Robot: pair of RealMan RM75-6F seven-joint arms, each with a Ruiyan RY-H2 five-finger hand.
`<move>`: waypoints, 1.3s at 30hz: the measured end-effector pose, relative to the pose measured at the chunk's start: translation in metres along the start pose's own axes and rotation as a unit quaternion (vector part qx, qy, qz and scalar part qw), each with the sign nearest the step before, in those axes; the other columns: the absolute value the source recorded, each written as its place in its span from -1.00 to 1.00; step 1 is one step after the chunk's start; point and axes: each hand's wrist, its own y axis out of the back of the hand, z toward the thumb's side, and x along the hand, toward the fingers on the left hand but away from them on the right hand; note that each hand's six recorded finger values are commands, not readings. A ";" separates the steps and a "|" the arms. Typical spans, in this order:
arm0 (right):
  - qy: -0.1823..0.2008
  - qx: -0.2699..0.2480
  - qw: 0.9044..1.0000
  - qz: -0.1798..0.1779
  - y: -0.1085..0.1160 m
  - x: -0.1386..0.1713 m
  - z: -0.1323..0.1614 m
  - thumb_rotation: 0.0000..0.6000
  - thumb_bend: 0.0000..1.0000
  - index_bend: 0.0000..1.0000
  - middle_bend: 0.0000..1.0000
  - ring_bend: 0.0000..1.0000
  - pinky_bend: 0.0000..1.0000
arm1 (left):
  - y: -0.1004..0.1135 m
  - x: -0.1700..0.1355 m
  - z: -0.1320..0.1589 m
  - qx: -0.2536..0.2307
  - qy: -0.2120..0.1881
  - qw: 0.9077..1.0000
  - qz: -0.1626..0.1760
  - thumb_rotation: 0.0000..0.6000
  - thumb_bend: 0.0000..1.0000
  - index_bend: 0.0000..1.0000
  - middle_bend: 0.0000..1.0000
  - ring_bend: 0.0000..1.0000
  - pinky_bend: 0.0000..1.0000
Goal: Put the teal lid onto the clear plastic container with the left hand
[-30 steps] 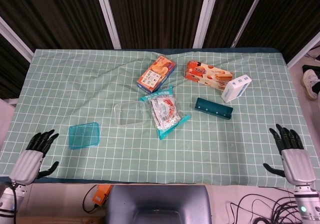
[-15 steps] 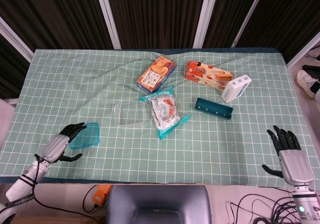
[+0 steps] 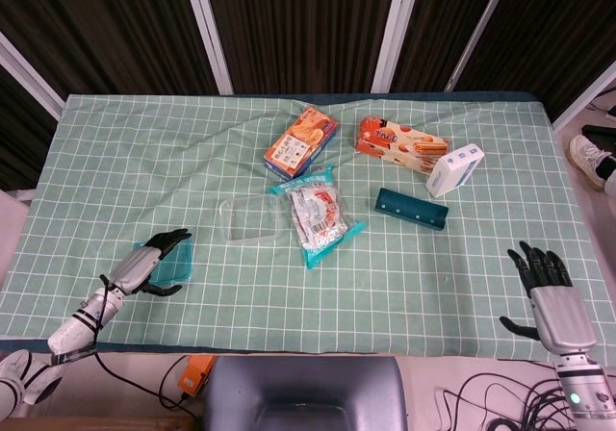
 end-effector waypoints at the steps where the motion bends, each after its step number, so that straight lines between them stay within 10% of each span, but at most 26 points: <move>1: 0.000 0.000 1.000 0.000 0.000 0.000 0.000 1.00 -0.67 -1.00 -1.00 -1.00 -1.00 | 0.000 0.001 -0.001 0.001 0.002 1.000 -0.001 1.00 -0.56 -1.00 -1.00 -1.00 -1.00; 39: 0.008 -0.002 1.000 0.007 0.000 0.002 0.002 1.00 -0.67 -1.00 -1.00 -1.00 -1.00 | -0.004 0.008 -0.037 0.006 0.070 0.997 -0.022 1.00 -0.58 -1.00 -1.00 -1.00 -1.00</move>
